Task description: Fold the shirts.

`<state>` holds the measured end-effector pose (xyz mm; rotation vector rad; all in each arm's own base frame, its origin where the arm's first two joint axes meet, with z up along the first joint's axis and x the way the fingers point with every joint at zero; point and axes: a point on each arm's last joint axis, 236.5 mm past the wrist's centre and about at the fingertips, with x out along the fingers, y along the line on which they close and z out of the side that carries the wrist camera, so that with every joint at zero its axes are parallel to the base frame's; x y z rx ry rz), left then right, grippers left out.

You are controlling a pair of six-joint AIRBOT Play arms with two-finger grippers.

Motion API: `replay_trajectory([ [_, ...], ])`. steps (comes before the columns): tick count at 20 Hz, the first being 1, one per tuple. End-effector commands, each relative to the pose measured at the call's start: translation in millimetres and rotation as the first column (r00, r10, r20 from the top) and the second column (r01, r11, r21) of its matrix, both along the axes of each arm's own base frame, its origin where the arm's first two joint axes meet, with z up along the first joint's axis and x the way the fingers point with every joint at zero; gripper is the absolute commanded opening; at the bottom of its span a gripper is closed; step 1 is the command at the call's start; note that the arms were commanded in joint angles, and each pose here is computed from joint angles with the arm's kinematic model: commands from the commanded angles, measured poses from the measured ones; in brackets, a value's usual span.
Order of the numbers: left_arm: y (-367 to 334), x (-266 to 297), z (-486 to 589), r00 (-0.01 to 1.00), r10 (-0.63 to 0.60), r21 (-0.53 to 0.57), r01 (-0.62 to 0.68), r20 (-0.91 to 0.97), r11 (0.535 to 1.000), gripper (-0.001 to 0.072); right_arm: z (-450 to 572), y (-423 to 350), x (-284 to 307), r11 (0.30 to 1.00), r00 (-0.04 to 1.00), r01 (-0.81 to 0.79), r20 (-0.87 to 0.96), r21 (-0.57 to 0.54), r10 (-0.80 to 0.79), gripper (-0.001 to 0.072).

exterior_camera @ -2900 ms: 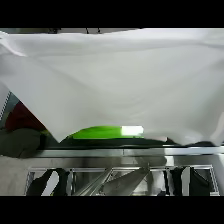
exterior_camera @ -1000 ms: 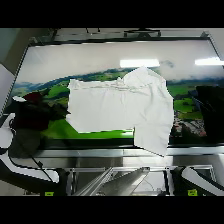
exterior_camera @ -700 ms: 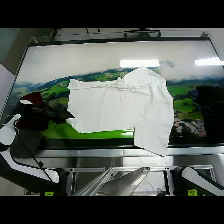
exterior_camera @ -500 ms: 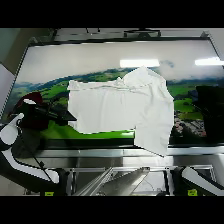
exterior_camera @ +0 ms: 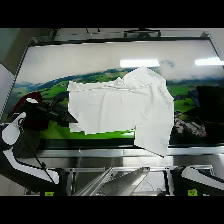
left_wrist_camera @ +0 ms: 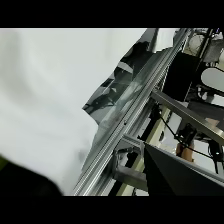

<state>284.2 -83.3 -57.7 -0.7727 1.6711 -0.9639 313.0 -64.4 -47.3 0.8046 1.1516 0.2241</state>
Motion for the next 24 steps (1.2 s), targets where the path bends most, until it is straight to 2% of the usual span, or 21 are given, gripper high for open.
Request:
replay_trajectory([
  [1,8.8,1.8,1.4,0.999,0.04,-0.008,-0.04,-0.011,0.999,0.0478,-17.8,11.1,-4.2,0.999,0.998,-0.04,-0.052,0.026,0.041,0.0461],
  [6,5.7,-16.1,-21.8,0.996,0.066,0.015,-0.066,-0.051,0.998,0.0469,-44.2,20.2,-0.5,0.998,0.992,-0.036,-0.116,0.044,0.041,0.046],
  [8,11.8,-18.9,-29.9,0.995,0.086,0.04,-0.084,-0.058,0.996,0.0273,-50.5,18.9,-0.2,0.999,0.991,-0.027,-0.127,0.045,0.032,0.046],
  [10,13.8,-14.8,-29.7,0.992,0.112,0.036,-0.111,-0.052,0.993,0.0262,-56.8,22.3,-1.5,0.998,0.989,-0.026,-0.145,0.061,0.035,0.0459],
  [11,13.4,-10.9,-30.4,0.991,0.128,0.036,-0.127,-0.044,0.991,0.0213,-62.1,25.8,-2.4,0.998,0.987,-0.029,-0.153,0.058,0.037,0.046],
  [12,12.2,-7.8,-31.0,0.99,0.136,0.034,-0.135,-0.032,0.99,0.0015,-68.2,29.0,-2.2,0.999,0.987,-0.029,-0.158,0.044,0.036,0.0459],
  [15,-0.4,1.3,-24.3,0.99,0.14,-0.011,-0.14,0.005,0.99,0.0018,-75.5,41.0,5.5,0.999,0.987,-0.051,-0.15,0.014,0.053,0.0458],
  [20,4.1,5.1,-24.3,0.986,0.164,-0.014,-0.164,0.014,0.986,0.0018,-72.5,69.5,-2.8,0.988,0.974,-0.137,-0.17,0.07,0.147,0.0452],
  [22,9.8,7.1,-24.7,0.983,0.184,-0.013,-0.184,0.017,0.983,0.0018,-69.5,72.0,-7.6,0.983,0.971,-0.158,-0.169,0.09,0.172,0.034],
  [24,16.5,8.7,-24.5,0.978,0.207,-0.014,-0.207,0.016,0.978,0.0018,-70.9,71.0,-10.9,0.982,0.967,-0.169,-0.178,0.085,0.182,0.0341],
])
